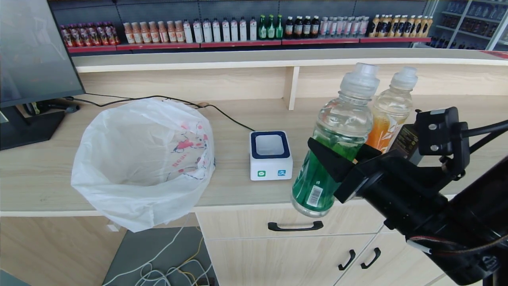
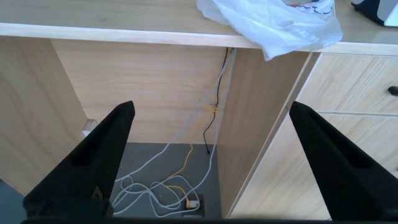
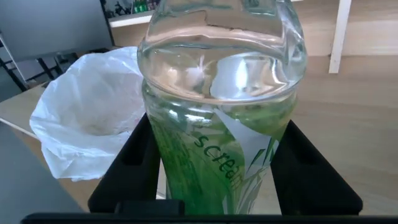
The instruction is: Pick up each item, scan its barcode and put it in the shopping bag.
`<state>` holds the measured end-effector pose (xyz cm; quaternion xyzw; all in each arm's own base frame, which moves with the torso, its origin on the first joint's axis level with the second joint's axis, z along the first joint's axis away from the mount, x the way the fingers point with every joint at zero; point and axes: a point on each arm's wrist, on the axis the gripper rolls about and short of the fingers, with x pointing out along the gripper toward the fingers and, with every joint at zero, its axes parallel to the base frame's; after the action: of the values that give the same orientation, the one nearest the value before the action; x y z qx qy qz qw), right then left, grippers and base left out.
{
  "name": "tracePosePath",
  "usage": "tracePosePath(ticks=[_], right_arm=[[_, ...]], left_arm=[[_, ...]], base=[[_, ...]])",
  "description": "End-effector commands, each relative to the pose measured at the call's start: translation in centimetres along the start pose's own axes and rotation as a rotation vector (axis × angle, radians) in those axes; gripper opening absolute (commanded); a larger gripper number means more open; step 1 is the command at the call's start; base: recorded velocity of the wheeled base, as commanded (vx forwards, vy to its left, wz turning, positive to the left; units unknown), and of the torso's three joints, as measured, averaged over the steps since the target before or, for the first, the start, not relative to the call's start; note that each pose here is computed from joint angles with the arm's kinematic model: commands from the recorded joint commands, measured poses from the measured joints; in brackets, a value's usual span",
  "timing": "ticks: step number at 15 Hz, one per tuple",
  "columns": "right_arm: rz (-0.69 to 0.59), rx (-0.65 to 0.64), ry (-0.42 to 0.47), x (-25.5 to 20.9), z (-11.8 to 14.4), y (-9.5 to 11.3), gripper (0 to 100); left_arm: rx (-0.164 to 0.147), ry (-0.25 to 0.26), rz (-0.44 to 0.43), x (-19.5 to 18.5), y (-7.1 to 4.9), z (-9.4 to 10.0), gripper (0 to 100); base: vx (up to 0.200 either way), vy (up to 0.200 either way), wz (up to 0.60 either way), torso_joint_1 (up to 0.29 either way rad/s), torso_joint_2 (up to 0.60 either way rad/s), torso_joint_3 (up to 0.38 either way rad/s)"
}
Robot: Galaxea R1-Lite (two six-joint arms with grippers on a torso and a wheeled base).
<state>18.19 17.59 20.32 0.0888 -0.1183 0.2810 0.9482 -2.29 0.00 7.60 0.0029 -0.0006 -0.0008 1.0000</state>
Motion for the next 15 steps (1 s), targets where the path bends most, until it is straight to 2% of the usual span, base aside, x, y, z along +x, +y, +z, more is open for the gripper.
tracePosePath(ticks=[1, 4, 7, 10, 13, 14, 15], right_arm=[[0.034, 0.064, -0.019, -0.1, 0.6, 0.9, 0], [0.038, 0.164, -0.067, 0.8, 2.2, 1.8, 0], [0.11, 0.338, -0.071, 0.9, 4.3, 4.5, 0], [0.122, 0.416, -0.036, 0.7, 5.8, 4.8, 0], [0.141, 0.44, -0.044, 0.8, 6.7, 5.3, 0], [0.16, 0.448, -0.044, 0.7, 6.9, 5.8, 0], [0.208, 0.468, -0.037, 0.5, 7.6, 7.2, 0]], left_arm=[[0.0, 0.0, 0.0, 0.0, 0.0, 0.0, 100], [0.0, 0.0, 0.0, 0.0, 0.0, 0.0, 100], [0.0, 0.0, 0.0, 0.0, 0.0, 0.0, 100], [0.0, 0.0, 0.0, 0.0, 0.0, 0.0, 100], [0.0, 0.0, 0.0, 0.0, 0.0, 0.0, 100], [0.0, 0.0, 0.0, 0.0, 0.0, 0.0, 100], [0.0, 0.0, 0.0, 0.0, 0.0, 0.0, 100]], base=[[0.0, 0.0, 0.0, 0.0, 0.0, 0.0], [0.0, 0.0, 0.0, 0.0, 0.0, 0.0], [0.0, 0.0, 0.0, 0.0, 0.0, 0.0], [0.0, 0.0, 0.0, 0.0, 0.0, 0.0], [0.0, 0.0, 0.0, 0.0, 0.0, 0.0], [0.0, 0.0, 0.0, 0.0, 0.0, 0.0], [0.0, 0.0, 0.0, 0.0, 0.0, 0.0]])
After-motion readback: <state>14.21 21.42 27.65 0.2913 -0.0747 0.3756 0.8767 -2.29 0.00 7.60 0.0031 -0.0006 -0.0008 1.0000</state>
